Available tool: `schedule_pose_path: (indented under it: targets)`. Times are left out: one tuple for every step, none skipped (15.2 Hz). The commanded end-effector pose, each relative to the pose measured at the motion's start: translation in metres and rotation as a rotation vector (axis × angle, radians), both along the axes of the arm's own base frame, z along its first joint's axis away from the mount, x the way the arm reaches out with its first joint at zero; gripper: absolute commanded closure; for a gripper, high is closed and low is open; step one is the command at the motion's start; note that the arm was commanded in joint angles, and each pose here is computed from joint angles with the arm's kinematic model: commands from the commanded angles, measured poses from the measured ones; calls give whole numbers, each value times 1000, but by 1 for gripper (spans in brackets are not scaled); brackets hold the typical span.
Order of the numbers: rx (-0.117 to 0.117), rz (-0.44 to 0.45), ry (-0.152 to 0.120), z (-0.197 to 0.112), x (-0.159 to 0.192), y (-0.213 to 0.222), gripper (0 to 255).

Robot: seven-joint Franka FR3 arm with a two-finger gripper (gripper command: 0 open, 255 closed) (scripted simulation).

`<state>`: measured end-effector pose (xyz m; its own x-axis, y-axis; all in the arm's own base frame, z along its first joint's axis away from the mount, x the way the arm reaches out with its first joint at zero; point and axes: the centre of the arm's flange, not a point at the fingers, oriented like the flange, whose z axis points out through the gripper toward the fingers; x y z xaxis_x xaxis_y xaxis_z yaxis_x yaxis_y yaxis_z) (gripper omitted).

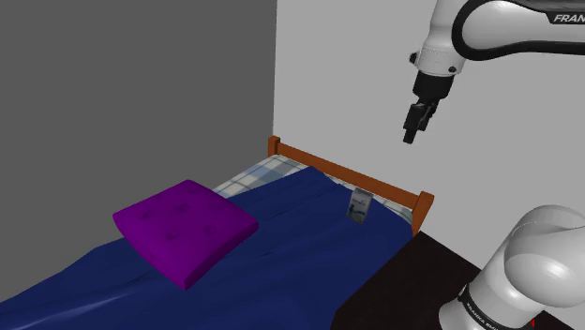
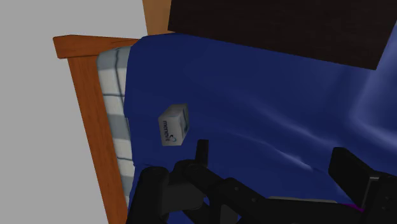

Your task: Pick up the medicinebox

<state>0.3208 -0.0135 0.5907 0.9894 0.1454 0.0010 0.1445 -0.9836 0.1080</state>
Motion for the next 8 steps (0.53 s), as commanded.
schedule_pose_path:
  targets:
    - [0,0,0,0,0,0,0]
    - [2,-2,0,-11,5,-5,0]
    - [4,-4,0,-22,11,-11,0]
    - [6,-5,0,-33,16,-16,0]
    - [8,-7,0,-44,22,-21,0]
    - [10,-9,0,-55,27,-27,0]
    - [12,-11,-1,-66,32,-32,0]
    - [14,-13,-1,-77,38,-37,0]
